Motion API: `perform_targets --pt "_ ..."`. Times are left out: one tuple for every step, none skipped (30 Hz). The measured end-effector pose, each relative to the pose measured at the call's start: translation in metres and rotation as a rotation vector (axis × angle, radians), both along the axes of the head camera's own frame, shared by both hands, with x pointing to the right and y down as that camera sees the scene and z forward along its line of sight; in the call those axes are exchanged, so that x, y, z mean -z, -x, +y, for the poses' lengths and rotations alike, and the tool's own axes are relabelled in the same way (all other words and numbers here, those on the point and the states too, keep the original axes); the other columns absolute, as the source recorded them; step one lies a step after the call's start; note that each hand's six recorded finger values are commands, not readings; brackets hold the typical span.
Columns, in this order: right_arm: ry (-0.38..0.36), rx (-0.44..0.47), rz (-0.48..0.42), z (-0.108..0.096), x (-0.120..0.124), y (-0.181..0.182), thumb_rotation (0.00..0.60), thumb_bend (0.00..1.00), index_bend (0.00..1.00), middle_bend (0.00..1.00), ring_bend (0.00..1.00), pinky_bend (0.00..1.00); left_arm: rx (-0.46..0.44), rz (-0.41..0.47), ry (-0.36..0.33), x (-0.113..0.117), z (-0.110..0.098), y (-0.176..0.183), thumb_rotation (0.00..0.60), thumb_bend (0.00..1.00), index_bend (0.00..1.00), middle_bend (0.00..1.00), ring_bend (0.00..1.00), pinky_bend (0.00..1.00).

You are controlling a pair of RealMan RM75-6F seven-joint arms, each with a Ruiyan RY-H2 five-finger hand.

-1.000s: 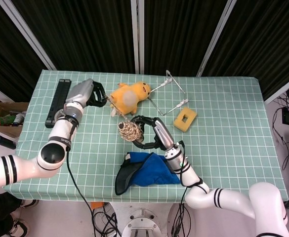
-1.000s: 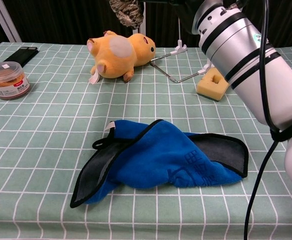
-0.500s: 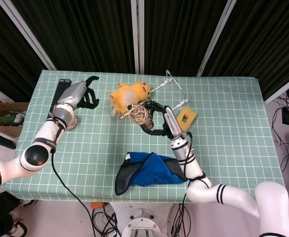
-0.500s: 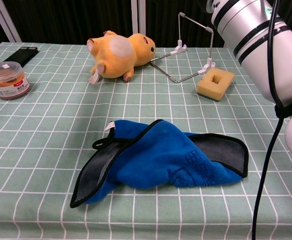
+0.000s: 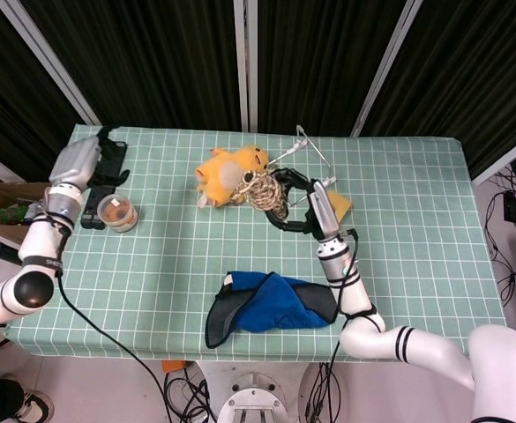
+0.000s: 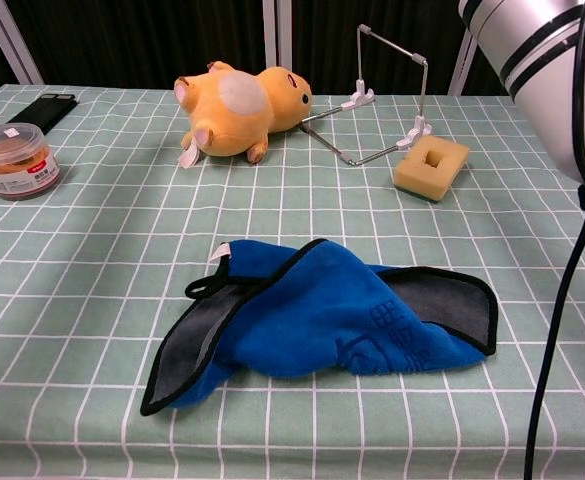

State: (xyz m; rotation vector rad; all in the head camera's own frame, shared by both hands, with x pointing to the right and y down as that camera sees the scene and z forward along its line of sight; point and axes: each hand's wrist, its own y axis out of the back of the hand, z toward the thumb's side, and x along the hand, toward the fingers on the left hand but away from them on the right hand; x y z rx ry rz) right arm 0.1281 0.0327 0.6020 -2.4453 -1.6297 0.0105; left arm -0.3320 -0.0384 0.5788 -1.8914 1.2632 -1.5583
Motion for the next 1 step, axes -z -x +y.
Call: perform_targets --pt "0.002 -0.005 -0.002 -0.0008 0.0004 -0.0018 0.6 0.75 0.8 0.61 0.56 0.74 0.012 -0.02 -0.024 0.0007 -0.0006 0.0125 0.6 0.31 0.14 0.36 0.36 0.44"
